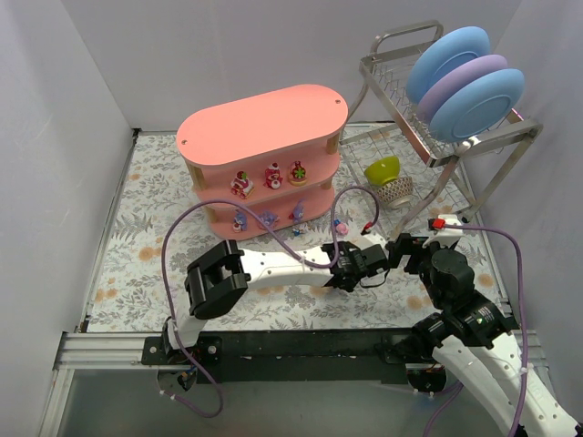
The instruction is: Place and organize the plastic toys onto the shelf
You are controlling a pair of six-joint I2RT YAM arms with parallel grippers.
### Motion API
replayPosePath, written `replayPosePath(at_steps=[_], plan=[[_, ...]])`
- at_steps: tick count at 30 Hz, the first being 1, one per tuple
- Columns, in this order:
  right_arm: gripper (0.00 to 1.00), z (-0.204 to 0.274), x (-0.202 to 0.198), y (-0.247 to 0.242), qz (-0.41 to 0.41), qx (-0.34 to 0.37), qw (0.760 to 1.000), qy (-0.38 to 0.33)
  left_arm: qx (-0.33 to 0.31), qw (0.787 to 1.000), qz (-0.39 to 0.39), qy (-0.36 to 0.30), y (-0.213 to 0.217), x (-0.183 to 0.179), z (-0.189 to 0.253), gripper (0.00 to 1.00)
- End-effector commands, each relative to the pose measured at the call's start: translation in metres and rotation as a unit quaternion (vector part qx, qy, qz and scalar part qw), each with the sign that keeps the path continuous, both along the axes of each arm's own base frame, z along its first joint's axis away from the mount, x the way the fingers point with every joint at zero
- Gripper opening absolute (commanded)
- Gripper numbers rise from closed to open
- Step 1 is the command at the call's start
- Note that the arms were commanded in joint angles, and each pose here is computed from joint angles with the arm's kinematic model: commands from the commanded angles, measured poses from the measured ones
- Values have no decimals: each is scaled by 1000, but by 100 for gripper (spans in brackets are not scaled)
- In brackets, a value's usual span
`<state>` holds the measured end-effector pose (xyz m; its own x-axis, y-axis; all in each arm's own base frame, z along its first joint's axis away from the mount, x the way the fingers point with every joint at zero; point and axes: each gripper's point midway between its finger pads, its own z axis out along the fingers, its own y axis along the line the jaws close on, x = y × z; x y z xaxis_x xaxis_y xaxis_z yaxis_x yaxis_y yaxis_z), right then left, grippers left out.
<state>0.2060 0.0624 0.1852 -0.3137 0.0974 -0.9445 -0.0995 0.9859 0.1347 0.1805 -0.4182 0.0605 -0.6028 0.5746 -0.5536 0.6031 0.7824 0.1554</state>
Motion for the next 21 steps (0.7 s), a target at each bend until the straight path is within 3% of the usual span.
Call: replayPosePath(at_steps=[1,9,17,21], plan=[[93,23,4,4,1,32,999,-42,-77,991,60,-90,11,22,88,0],[92,27,3,2,-3,36,998,-53,-132,964,112,-201,39,48,186,0],[92,23,4,7,10,32,998,-45,-199,919,136,-312,49,71,316,0],[93,23,4,11,21,30,998,-44,-195,895,152,-371,63,82,363,0]])
